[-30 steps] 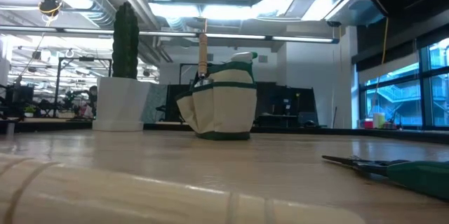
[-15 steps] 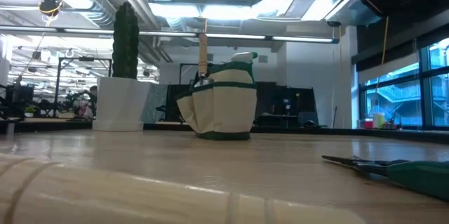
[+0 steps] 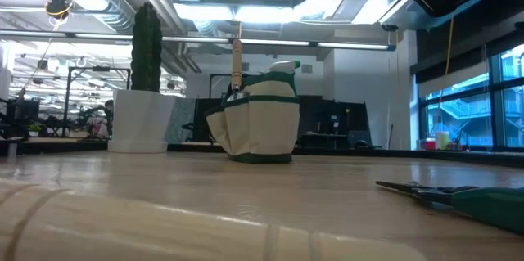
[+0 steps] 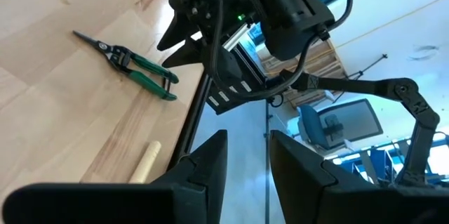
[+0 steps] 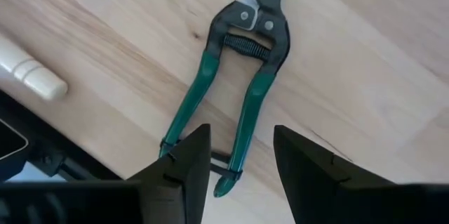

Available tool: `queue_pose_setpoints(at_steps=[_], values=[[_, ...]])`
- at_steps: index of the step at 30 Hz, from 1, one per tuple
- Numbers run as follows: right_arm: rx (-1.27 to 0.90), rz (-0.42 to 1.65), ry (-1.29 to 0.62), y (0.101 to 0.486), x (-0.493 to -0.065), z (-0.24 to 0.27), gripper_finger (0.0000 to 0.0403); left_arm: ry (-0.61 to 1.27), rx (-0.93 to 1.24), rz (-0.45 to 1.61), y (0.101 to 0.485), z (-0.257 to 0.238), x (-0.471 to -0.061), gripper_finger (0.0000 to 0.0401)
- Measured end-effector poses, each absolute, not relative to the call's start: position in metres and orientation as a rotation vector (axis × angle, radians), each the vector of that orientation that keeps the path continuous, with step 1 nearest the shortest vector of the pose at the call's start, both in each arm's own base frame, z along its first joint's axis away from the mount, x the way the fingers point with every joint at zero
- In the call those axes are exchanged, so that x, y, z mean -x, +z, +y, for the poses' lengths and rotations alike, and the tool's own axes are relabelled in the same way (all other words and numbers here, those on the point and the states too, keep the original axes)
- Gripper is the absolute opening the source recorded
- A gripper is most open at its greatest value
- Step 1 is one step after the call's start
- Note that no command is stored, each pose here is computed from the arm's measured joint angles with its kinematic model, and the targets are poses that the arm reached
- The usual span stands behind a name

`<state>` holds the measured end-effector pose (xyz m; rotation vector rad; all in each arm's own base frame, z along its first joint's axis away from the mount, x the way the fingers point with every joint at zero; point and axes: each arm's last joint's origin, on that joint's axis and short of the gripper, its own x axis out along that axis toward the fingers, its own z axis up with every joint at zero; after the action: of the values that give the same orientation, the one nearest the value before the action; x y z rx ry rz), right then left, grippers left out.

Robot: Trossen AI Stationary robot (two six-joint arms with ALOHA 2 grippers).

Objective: Pick & Place Garden tools in Gardening bag
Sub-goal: Put the fruit pruner into the gardening bag

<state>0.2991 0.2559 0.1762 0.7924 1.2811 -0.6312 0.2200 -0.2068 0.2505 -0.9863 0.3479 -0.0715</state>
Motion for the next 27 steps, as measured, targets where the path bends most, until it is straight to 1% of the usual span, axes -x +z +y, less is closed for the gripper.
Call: queue_pose_setpoints(at_steps=[6,13,19,27], values=[[-0.79,1.291,-0.631,0.167,-0.301,0.259,0.0159,-0.065,0.989,0.343,0.251,-0.207,-0.22,0.0102],[-0.781,1.295,-0.655,0.166,-0.3,0.257,0.0159,-0.053,0.987,0.332,0.251,-0.206,-0.22,0.0102],[-0.8,1.318,-0.653,0.149,-0.305,0.262,0.0158,-0.052,0.987,0.331,0.251,-0.206,-0.22,0.0102],[-0.791,1.328,-0.673,0.147,-0.304,0.262,0.0154,-0.053,0.985,0.332,0.251,-0.206,-0.22,0.0102]])
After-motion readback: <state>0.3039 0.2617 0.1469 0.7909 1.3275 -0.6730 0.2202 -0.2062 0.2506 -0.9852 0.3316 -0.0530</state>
